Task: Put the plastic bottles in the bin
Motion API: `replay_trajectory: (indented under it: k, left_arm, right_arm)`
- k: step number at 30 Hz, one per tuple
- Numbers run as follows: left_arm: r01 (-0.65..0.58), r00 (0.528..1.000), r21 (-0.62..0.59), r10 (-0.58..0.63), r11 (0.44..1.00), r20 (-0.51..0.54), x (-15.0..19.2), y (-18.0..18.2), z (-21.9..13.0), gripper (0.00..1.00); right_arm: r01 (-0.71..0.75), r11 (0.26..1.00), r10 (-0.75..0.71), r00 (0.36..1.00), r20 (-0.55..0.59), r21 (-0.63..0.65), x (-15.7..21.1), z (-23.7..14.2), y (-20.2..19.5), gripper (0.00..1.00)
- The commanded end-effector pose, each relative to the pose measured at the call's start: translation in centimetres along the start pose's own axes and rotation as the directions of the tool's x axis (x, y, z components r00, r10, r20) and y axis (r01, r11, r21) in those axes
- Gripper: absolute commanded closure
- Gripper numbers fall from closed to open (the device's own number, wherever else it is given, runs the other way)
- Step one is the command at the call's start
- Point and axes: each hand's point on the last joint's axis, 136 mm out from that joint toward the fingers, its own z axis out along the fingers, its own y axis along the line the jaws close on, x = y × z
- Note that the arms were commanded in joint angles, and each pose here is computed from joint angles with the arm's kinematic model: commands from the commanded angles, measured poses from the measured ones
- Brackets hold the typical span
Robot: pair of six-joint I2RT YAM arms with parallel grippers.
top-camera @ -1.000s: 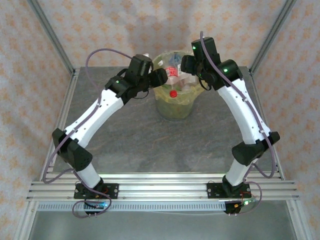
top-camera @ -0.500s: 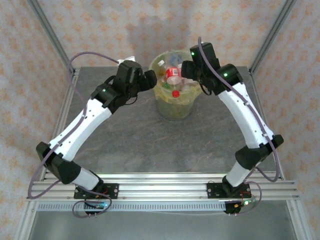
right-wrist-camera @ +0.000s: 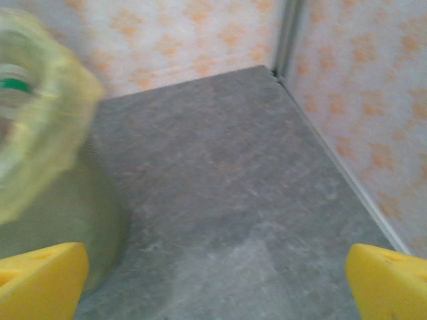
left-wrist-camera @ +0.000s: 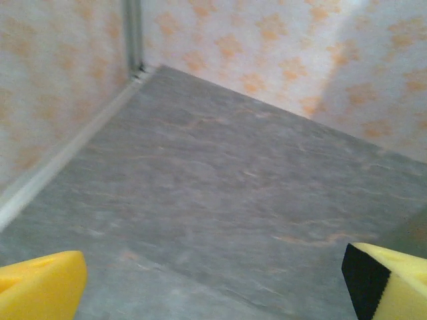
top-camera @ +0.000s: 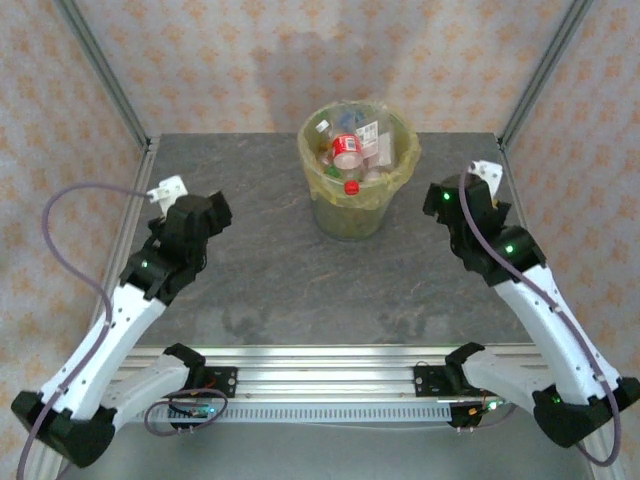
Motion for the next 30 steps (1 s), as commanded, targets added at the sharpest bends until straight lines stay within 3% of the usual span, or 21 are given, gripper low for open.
replay_trajectory:
  k: [1,7,12,19,30]
  left_arm:
    - [-0.036,0.987,-0.108,0.053,0.993,0.154,-0.7,3.0,-0.2,0.0]
    - [-0.099,0.968,-0.062,0.11,0.993,0.225,2.0,2.5,1.9,0.0]
    - [-0.185,0.963,-0.047,0.19,0.982,0.191,4.7,1.3,5.3,0.0]
    - [-0.206,0.966,-0.027,0.207,0.978,0.156,7.7,1.8,8.6,0.0]
    - [-0.198,0.971,0.003,0.195,0.98,0.141,11.0,3.4,11.6,0.0]
  right_arm:
    - [-0.03,0.989,0.025,0.999,0.035,0.143,1.7,1.9,-2.6,0.01]
    - [-0.032,0.97,0.012,0.997,0.081,0.241,4.8,4.9,-4.8,0.01]
    - [0.0,0.978,-0.041,0.98,0.193,0.209,6.2,6.7,-4.7,0.01]
    - [0.065,0.984,-0.105,0.964,0.243,0.168,9.8,9.0,-4.4,0.01]
    - [-0.007,0.999,-0.007,0.966,0.26,0.051,12.8,11.8,-4.8,0.01]
